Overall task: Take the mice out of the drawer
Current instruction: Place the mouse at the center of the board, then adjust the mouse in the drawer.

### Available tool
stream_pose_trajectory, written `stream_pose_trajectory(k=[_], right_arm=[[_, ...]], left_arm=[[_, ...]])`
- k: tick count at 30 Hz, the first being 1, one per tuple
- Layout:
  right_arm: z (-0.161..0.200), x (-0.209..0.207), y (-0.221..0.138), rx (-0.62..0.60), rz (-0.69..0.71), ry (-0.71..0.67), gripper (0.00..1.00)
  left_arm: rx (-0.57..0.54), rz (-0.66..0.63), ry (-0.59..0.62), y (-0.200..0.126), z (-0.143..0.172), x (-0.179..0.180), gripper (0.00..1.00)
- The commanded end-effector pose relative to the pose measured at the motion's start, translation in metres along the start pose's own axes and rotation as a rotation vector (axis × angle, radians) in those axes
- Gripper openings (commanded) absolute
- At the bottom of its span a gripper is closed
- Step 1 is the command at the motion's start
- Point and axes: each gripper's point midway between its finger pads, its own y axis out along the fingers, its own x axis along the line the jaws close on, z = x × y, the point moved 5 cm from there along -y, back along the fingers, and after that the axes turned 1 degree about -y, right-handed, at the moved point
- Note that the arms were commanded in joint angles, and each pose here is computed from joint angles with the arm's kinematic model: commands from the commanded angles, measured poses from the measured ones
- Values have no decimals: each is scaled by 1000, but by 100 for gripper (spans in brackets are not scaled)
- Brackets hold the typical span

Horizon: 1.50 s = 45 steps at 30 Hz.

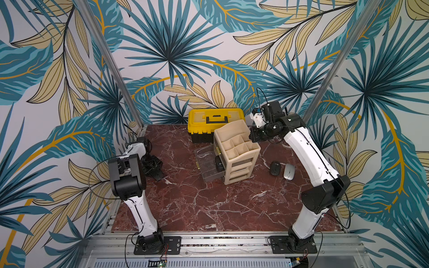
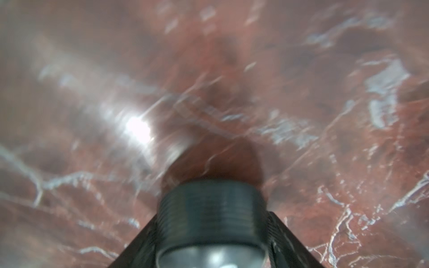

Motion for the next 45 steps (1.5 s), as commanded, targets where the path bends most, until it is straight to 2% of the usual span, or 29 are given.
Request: stream_pose_trajectory(k=[1,5,7,12,15,18,20,21,23,26,30,35,41,45], right_arm=[[15,-16,12,87,79,-24,0],[15,-16,11,88,81,-23,0],[15,-16,12,89,79,-21,0],[15,-16,11,88,79,-22,0],[15,-16,11,88,80,-23,0],[15,-16,11,88,79,-24,0],[15,-16,11,90,81,-25,0],[15,-16,10,91,82,-25,0],[15,-16,11,95,83,-26,0],[15,-17,12,99,85,-26,0],[15,-16,15,104,78,-21,0],[17,-16,16,114,79,-22,0],[17,-16,15,110,82,-20,0],[18,-16,17,117,85,-18,0]], left_arm=[[23,-60,240,12,0,-14,66],[-25,-116,387,5,1,-27,64],[-56,-158,422,-1,-1,-28,65],[-100,-145,426,-13,-4,-32,74],[-153,-122,432,-26,-5,-35,83],[-270,-79,423,-56,-7,-42,89],[-359,12,431,-90,-1,-52,92],[-392,57,440,-107,5,-57,96],[-422,204,503,-147,29,-75,97],[-404,416,661,-191,78,-104,97],[-309,598,763,-203,130,-136,100],[-238,622,825,-190,170,-164,99],[-205,734,799,-184,183,-172,97],[-142,687,806,-177,188,-172,95]])
